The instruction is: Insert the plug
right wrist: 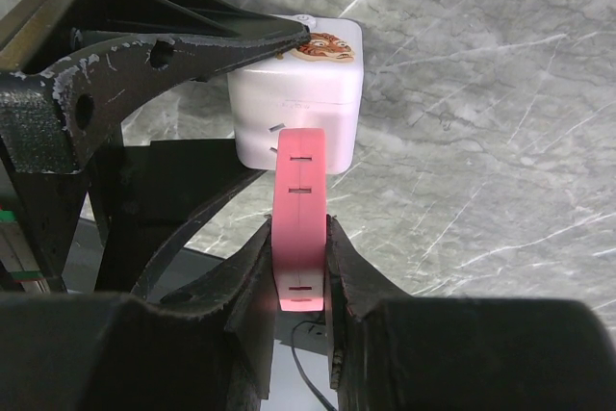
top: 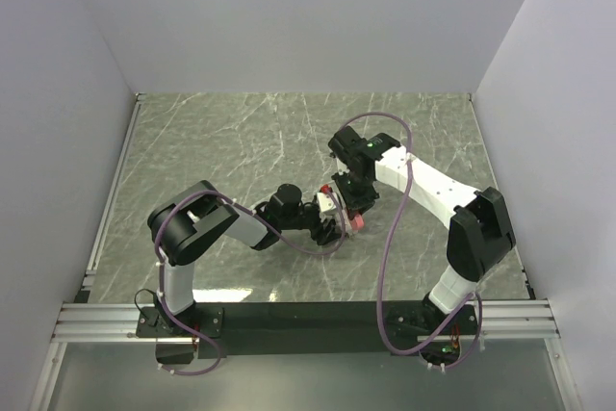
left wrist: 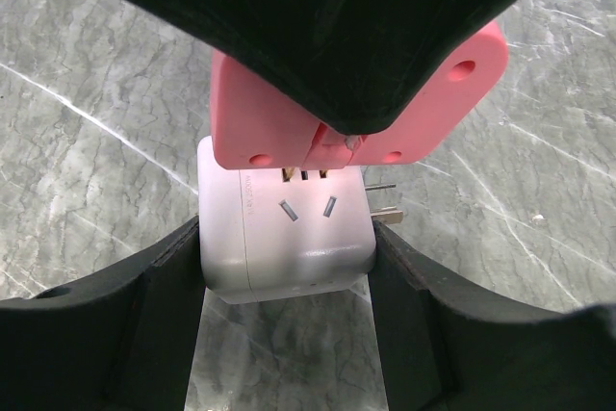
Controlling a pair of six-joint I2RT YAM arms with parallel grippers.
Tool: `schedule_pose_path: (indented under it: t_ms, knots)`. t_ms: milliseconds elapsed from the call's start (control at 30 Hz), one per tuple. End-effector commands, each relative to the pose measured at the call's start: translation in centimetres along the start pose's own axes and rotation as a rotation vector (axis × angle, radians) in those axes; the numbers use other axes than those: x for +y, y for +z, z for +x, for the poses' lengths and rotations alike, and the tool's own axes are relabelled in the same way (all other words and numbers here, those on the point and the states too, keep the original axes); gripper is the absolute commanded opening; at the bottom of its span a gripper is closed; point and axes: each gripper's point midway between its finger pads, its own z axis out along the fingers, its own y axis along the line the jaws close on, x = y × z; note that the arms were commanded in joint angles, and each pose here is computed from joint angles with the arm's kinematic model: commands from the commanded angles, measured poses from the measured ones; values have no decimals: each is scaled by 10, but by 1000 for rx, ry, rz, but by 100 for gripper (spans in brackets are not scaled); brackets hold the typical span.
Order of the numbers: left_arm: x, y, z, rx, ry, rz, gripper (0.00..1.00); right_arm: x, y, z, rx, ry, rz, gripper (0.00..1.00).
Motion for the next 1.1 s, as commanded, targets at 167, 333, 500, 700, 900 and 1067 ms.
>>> schedule_pose_path:
  t_ms: [167,333,500,700,900,1067]
  knots:
    - [-16,-6,20,73,-25,39,26,-4,47,16,109,-24,65,0]
    - [-15,-7,21,76,-28,35,25,-1,53,23,127,-25,60,0]
    - [-16,-7,21,72,-28,41,25,-2,59,29,150,-28,71,0]
    - [-16,-8,21,74,-28,35,24,-3,66,33,181,-28,75,0]
    - [-16,-8,21,77,-29,32,23,-7,72,42,211,-26,87,0]
    - [-17,-9,22,78,-30,34,23,-8,76,49,231,-26,90,0]
